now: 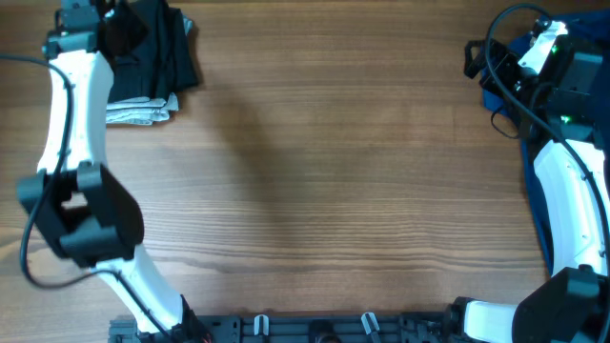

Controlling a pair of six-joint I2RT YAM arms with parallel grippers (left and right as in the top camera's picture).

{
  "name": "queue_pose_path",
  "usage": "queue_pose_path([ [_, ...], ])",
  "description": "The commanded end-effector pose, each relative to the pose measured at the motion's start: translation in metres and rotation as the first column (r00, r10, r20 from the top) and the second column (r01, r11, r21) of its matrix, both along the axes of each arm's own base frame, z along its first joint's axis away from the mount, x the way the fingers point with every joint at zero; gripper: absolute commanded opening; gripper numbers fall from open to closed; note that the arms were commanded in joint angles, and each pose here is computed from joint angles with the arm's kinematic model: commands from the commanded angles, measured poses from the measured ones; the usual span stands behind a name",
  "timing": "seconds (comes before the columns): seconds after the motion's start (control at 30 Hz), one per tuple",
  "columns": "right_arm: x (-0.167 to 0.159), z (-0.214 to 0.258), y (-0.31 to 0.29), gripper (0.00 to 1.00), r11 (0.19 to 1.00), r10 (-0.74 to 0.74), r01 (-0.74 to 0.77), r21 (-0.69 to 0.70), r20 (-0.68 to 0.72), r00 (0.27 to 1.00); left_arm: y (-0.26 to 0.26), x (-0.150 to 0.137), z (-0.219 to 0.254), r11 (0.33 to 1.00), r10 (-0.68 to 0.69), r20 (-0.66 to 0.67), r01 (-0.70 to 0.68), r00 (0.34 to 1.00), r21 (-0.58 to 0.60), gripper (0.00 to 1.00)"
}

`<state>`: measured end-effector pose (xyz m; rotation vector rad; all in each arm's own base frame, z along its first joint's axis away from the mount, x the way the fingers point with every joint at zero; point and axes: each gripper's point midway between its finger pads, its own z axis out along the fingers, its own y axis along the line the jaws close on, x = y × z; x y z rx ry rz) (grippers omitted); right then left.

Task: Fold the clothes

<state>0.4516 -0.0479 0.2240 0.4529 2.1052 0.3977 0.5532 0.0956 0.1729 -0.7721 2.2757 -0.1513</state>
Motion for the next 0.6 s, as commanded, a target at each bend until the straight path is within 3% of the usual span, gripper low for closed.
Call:
queue_pose_path([
  [0.0, 0.001, -0.004, -0.001, 1.0, 1.0, -0.007, 0.007, 0.001, -0.007, 1.0, 0.029, 0.0, -0.063, 0.997, 0.067, -0.109, -0.063, 0.992, 0.045, 0.07],
  [0.27, 0.001, -0.004, -0.001, 1.0, 1.0, -0.007, 0.007, 0.001, -0.007, 1.0, 0.036, -0.016, -0.141, 0.995, 0.094, -0.276, -0.095, 0.957, 0.011, 0.04],
  [0.57, 0.001, -0.004, -0.001, 1.0, 1.0, -0.007, 0.007, 0.001, -0.007, 1.0, 0.027, -0.065, -0.201, 0.995, 0.082, -0.472, -0.099, 0.878, -0.012, 0.04],
])
